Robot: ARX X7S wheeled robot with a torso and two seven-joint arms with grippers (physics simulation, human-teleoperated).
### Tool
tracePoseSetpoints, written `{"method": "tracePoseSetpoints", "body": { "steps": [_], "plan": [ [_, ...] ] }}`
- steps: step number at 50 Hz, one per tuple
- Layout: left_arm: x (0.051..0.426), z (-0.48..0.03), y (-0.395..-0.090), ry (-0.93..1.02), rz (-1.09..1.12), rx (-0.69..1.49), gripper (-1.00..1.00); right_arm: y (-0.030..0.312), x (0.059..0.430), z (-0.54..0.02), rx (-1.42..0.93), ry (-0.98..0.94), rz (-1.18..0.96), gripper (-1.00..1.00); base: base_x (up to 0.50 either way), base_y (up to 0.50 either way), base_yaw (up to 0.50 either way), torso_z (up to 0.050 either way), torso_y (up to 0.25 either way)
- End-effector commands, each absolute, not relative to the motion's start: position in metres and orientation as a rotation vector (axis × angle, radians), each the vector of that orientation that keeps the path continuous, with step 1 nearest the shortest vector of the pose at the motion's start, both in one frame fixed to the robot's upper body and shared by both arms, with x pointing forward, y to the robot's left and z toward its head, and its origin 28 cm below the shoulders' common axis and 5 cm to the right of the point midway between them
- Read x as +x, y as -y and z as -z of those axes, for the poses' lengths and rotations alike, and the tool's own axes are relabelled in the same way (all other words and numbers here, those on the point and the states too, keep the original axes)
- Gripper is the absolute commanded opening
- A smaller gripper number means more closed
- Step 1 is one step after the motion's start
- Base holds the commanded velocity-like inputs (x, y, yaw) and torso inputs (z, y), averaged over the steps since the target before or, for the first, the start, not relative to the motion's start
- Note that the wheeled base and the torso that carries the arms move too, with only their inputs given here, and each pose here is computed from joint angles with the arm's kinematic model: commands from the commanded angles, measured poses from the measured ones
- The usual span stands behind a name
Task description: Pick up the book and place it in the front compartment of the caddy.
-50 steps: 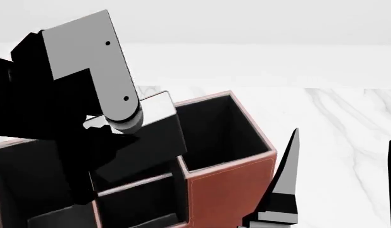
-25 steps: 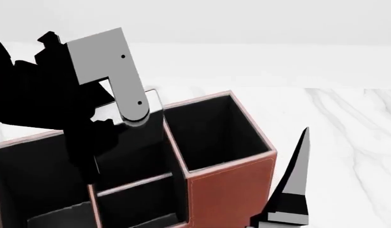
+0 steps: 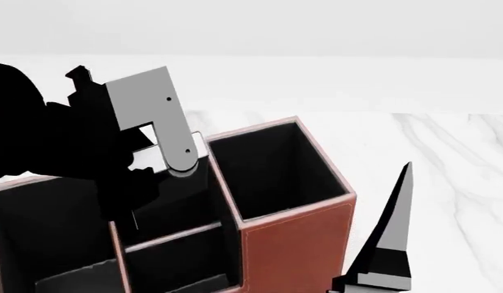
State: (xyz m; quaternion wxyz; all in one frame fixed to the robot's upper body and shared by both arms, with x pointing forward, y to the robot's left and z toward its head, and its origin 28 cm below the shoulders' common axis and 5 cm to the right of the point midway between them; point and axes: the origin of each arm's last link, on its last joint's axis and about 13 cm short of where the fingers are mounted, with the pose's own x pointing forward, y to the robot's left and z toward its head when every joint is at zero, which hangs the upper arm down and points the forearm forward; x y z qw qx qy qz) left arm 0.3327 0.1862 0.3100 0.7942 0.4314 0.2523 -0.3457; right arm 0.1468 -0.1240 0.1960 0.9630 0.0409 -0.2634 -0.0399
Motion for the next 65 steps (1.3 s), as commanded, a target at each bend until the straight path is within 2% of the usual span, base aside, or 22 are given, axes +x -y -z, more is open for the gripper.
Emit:
{"method": "tracePoseSetpoints", "body": {
  "steps": [1, 65],
  "plan": [
    [0.345, -0.303, -0.192, -0.499, 0.676, 0.93, -1.0, 0.125, 0.146, -0.196, 0.085, 0.534, 0.085, 1.0, 0.0, 0.0, 0.0, 0.0, 0.0],
    [0.385, -0.213, -0.203, -0.503, 0.704, 0.883, -1.0, 0.123, 0.152, -0.19, 0.082, 0.512, 0.074, 1.0, 0.0, 0.0, 0.0, 0.0, 0.001]
  ]
}}
